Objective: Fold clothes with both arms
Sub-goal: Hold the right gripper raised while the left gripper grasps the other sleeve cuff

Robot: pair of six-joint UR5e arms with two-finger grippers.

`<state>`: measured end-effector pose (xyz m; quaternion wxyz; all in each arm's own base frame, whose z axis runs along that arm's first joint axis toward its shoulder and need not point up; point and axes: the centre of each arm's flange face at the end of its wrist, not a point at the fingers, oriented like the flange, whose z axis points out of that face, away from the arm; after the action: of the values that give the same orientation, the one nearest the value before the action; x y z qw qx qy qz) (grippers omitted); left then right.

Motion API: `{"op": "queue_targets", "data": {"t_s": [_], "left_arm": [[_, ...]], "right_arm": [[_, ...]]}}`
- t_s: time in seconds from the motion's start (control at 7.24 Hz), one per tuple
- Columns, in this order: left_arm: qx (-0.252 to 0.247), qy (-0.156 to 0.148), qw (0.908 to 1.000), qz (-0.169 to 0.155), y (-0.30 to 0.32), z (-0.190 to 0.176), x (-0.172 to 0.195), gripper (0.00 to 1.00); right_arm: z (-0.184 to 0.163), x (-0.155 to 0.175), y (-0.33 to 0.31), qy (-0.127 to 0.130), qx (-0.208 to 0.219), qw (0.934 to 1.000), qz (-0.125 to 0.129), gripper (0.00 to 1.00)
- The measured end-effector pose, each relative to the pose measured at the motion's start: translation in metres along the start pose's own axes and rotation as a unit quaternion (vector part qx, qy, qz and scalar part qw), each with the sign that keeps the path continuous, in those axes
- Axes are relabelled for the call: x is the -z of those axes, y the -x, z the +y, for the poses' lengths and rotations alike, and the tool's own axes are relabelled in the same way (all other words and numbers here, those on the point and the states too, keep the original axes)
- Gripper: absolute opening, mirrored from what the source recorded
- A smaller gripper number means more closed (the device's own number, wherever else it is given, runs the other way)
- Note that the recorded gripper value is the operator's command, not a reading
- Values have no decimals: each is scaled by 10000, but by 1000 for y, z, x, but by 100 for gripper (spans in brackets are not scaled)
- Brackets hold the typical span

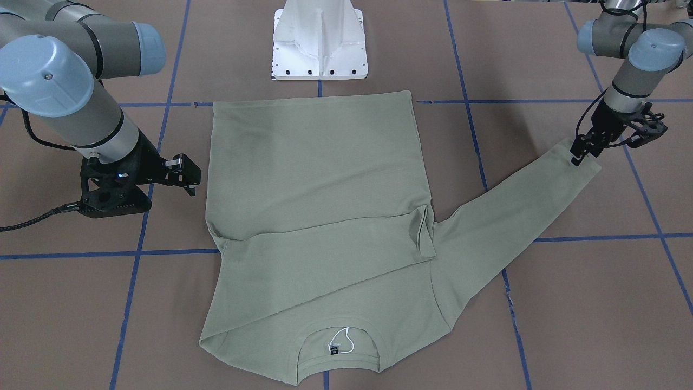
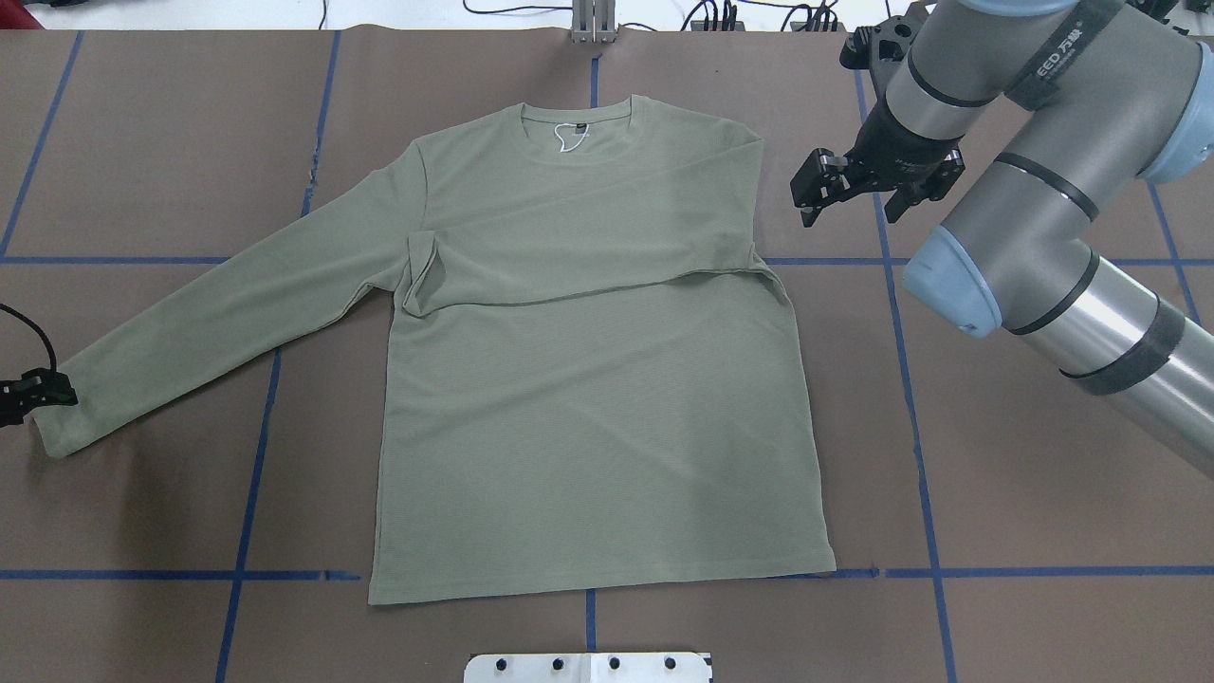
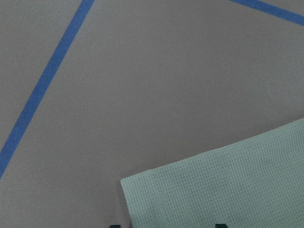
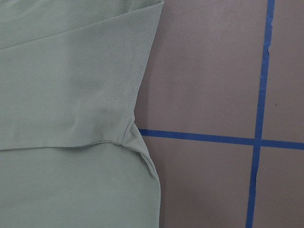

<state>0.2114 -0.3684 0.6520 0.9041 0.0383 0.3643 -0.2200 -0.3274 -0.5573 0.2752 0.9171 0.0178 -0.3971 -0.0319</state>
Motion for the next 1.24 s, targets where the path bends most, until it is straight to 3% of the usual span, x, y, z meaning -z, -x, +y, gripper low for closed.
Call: {"op": "queue_targets", "data": {"t_s": [0.28,0.69,0.97,1.24], "left_arm": [[-9,9,10000,2,0,1,0,68],[-12,21,10000,1,-1,2,-1,55],[-13,23,10000,0,-1,2,-1,39],[26,25,10000,0,-1,2,-1,30]], "right_arm": [[1,1,0,-10,8,10000,-10,100],[2,1,-1,-6,4,10000,-6,100],[4,2,-2,-11,9,10000,-11,100],[5,3,-2,-20,17,10000,-19,100]]}}
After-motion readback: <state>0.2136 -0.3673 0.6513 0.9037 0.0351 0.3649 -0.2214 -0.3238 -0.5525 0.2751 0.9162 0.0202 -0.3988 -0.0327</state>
